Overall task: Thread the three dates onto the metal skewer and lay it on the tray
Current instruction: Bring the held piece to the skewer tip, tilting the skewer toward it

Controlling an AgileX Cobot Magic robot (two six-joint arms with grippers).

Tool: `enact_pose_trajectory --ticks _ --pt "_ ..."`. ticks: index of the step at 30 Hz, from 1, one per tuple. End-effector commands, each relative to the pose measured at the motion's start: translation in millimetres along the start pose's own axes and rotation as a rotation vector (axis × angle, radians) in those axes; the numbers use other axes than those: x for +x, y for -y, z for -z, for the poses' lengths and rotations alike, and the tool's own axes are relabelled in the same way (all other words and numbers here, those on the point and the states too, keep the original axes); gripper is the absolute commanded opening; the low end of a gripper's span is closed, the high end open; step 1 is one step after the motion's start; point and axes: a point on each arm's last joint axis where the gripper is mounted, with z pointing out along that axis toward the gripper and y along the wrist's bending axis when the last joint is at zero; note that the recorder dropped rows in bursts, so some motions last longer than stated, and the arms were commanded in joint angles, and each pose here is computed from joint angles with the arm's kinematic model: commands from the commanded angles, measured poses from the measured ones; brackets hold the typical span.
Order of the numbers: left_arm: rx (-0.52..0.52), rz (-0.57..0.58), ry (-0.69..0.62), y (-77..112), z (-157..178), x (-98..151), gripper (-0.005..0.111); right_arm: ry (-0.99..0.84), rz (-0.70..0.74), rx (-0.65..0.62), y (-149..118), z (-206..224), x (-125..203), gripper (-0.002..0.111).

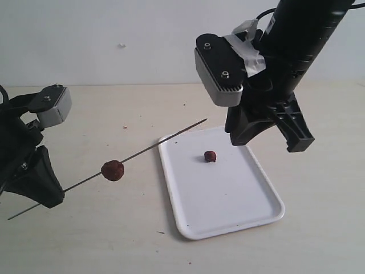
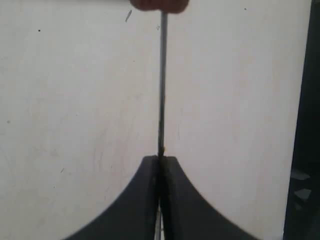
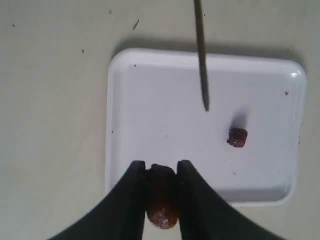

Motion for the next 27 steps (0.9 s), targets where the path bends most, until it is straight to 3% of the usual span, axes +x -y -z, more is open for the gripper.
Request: enact_pose_trajectory --ticks 1,5,7,10,16,22,27 --pt "0.001 -0.001 0.02 1.6 0.9 -1.3 0.0 0.097 -0.041 0.003 -0.1 2.1 -9.1 0.022" --pt "0.029 -0.028 0.025 5.6 -6.0 1.9 0.0 0.016 0.004 0.007 0.0 1.7 -1.8 0.022" --pt "0.037 -0.031 0.023 6.6 -7.9 3.3 0.0 -0.017 0.121 0.007 0.1 1.7 1.2 0.022" --pt "0.037 -0.031 0.023 6.6 -7.9 3.3 0.0 -0.059 0.182 0.01 0.8 1.8 4.9 0.022" --pt "0.038 -0.028 0.031 6.7 -7.8 2.5 0.0 -0.039 0.282 0.006 0.4 1.7 3.1 0.022" --pt "0.039 -0.023 0.044 6.9 -7.8 1.3 0.0 -0.037 0.29 0.006 0.4 1.7 2.9 0.022" --pt "0.068 0.028 0.128 10.1 -11.2 -3.7 0.0 -0.011 0.265 0.005 -0.1 1.7 0.6 0.022"
